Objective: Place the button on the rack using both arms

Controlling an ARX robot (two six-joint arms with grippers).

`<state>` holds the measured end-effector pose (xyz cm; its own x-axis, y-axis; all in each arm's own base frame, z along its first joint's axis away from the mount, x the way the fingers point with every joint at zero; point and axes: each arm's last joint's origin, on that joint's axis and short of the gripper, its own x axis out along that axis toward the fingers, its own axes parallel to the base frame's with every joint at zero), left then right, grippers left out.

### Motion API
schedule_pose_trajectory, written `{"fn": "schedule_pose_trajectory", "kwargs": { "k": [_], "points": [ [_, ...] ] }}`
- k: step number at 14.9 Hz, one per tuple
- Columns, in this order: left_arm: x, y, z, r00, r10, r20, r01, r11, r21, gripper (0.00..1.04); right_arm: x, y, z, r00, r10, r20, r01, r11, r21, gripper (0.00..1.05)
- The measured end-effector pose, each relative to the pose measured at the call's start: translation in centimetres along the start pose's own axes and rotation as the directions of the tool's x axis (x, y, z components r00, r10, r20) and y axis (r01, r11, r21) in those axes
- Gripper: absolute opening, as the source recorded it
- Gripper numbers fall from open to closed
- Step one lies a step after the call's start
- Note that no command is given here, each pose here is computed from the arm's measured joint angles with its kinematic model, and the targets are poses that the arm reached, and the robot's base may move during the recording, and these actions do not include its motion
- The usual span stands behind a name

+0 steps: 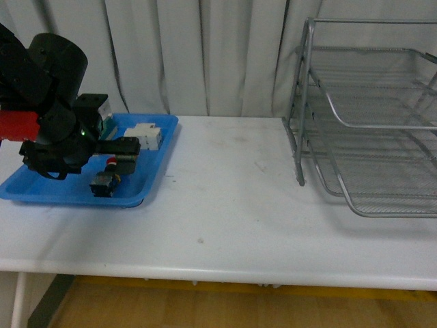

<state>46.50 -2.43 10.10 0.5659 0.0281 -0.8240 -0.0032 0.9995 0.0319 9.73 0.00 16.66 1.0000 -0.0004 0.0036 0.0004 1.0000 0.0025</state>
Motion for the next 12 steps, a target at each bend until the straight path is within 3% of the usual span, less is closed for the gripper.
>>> {"fn": "schedule_pose_trajectory", "kwargs": {
  "k": [5, 6, 9, 12],
  "points": [
    [3.4, -0.3, -1.2, 1.000, 0.010, -0.011, -0.009, 0.998, 0.055, 0.98, 0.0, 0.0, 0.0, 1.000, 0.000, 0.000, 0.000, 1.000, 0.000, 0.98],
    [3.4, -0.4, -1.2, 1.000, 0.011, -0.010, -0.011, 0.998, 0.063, 0.91, 0.0, 0.0, 0.0, 1.000, 0.000, 0.000, 0.000, 1.000, 0.000, 0.98],
    [3.4, -0.7, -1.2, 1.000, 0.017, -0.011, -0.016, 0.997, 0.077, 0.56, 0.0, 0.0, 0.0, 1.000, 0.000, 0.000, 0.000, 1.000, 0.000, 0.98],
    [3.4, -0.6, -1.1, 1.000, 0.023, -0.009, -0.022, 0.997, 0.078, 0.44, 0.0, 0.0, 0.0, 1.000, 0.000, 0.000, 0.000, 1.000, 0.000, 0.98]
  ]
}}
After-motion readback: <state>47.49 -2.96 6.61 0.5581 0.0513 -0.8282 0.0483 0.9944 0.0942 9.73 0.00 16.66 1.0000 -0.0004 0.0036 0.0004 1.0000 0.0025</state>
